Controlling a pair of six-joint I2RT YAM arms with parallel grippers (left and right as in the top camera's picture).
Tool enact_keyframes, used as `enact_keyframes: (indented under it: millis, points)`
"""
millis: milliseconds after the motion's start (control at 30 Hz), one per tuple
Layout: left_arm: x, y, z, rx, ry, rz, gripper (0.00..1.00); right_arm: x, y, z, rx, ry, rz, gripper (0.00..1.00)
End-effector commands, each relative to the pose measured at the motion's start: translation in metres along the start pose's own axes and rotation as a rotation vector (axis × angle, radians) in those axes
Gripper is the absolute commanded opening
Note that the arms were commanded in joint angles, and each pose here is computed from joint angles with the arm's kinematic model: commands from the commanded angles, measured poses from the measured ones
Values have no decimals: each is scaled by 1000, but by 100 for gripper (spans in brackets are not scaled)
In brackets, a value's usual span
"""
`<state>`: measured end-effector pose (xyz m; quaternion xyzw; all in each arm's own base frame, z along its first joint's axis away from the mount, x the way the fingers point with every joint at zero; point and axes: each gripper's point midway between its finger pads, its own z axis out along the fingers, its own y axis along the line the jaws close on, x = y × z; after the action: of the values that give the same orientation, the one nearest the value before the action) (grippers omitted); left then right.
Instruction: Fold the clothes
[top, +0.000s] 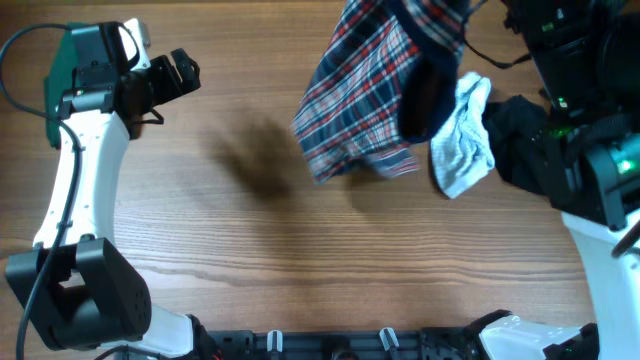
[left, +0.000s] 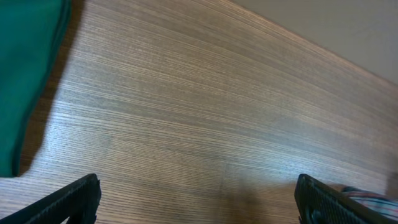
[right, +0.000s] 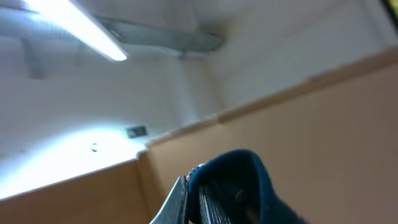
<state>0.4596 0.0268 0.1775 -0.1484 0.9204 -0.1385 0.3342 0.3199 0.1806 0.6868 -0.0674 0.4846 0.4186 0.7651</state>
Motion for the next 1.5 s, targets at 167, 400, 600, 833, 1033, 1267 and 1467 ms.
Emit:
enact_keyframes:
  millis: [167, 400, 600, 833, 1033, 1267, 1467]
  points:
    - [-3, -2, -8, 16, -15, -11, 100, -63, -89, -63, 454, -53, -206, 4]
    - [-3, -2, -8, 15, -15, -11, 100, -86, -173, -127, 785, -13, -258, 4]
    - [-2, -8, -8, 47, -10, -9, 100, -88, -258, -180, 983, 79, -226, 4]
    - [-2, -11, -8, 67, -5, -9, 100, -8, -363, -239, 1122, 377, 51, 10]
    - [-2, -11, -8, 67, -5, -9, 100, 50, -389, -258, 1104, 607, 121, 99]
    - [-2, -11, -8, 67, -5, -9, 100, 40, -364, -246, 1011, 632, 33, 100]
    - [-2, -11, -8, 66, -6, -9, 100, 52, -328, -228, 838, 699, 33, 100]
